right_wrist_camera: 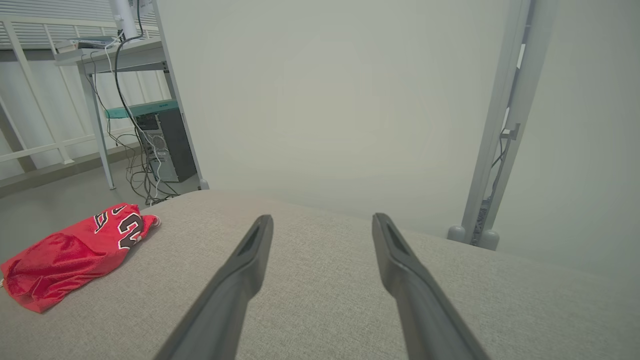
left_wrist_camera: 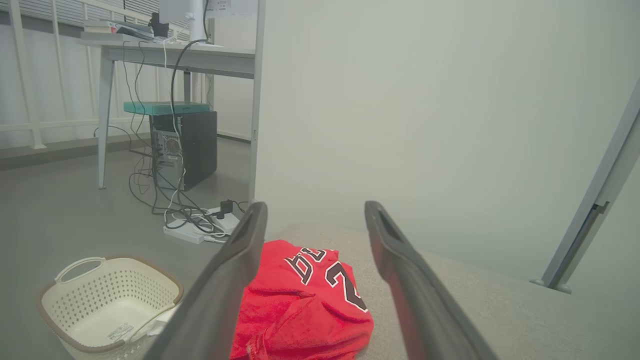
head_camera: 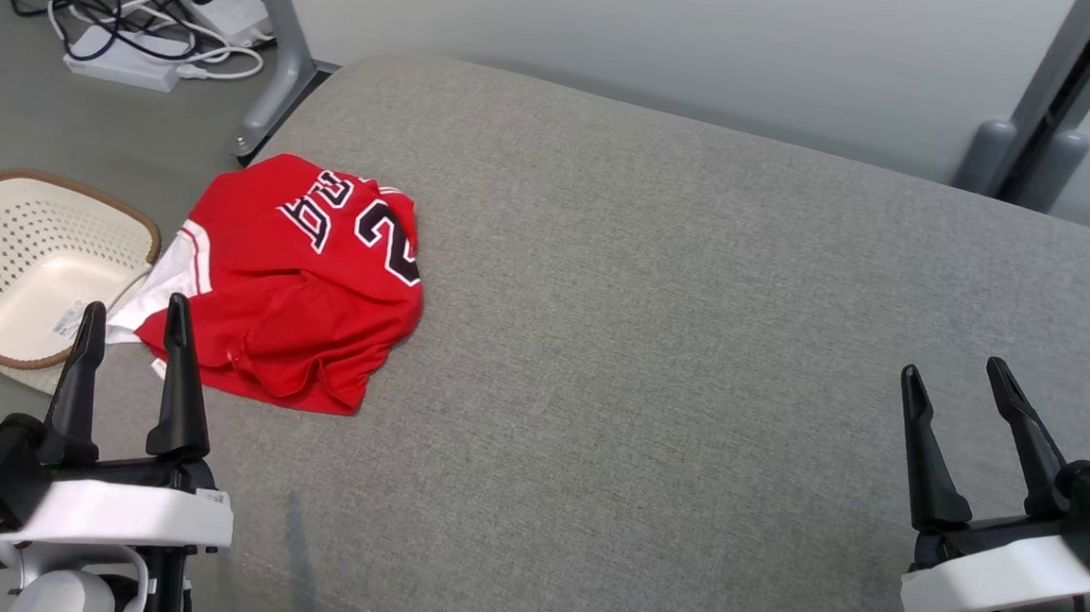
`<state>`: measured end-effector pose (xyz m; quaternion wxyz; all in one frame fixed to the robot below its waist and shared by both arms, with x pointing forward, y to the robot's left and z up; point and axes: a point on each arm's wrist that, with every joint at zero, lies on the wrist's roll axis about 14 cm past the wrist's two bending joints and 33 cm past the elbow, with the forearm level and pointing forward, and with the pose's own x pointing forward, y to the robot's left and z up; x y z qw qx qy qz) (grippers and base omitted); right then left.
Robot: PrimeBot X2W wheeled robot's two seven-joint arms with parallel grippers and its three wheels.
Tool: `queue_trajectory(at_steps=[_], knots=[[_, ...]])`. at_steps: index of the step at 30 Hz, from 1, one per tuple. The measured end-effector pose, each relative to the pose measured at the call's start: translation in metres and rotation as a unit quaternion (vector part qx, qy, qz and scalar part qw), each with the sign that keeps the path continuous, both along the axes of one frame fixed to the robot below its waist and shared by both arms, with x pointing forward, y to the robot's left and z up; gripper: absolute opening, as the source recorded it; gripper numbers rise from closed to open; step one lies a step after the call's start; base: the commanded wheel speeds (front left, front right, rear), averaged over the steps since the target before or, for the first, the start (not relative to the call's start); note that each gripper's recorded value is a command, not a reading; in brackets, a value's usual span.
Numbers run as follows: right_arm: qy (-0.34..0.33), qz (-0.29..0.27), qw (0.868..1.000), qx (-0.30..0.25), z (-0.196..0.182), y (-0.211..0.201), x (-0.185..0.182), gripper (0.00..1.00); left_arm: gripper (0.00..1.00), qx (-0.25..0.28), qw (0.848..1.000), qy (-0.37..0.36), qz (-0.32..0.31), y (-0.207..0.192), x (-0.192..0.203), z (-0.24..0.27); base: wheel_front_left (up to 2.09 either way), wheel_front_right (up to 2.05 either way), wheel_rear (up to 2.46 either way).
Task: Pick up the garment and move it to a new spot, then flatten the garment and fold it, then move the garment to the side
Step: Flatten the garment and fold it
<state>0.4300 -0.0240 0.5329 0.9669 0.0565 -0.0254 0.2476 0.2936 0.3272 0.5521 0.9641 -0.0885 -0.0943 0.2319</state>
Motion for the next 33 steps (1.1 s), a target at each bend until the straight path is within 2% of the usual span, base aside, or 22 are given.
queue_trajectory(at_steps=[12, 17, 22, 28, 33], knots=[[0.006, 0.026, 1.0, 0.002, -0.003, 0.019, 0.003, 1.0, 1.0, 0.02, 1.0, 0.003, 0.018, 0.009, -0.01, 0.0, 0.0, 0.0, 0.0], [0.007, 0.021, 1.0, 0.001, -0.004, 0.016, 0.007, 1.0, 1.0, 0.041, 0.999, -0.015, 0.017, 0.016, 0.008, 0.018, 0.0, 0.0, 0.0], [0.009, 0.015, 1.0, -0.001, -0.007, 0.013, 0.014, 1.0, 1.0, 0.058, 0.998, -0.018, -0.002, 0.027, 0.048, 0.036, 0.0, 0.0, 0.0], [0.014, 0.002, 1.0, -0.007, -0.015, 0.005, 0.026, 1.0, 1.0, 0.016, 0.996, 0.077, -0.034, 0.04, 0.102, -0.012, 0.0, 0.0, 0.0], [0.031, -0.017, 0.999, -0.013, -0.032, -0.009, 0.035, 1.0, 1.0, -0.051, 0.979, 0.188, -0.063, 0.032, 0.124, -0.088, 0.0, 0.0, 0.0]])
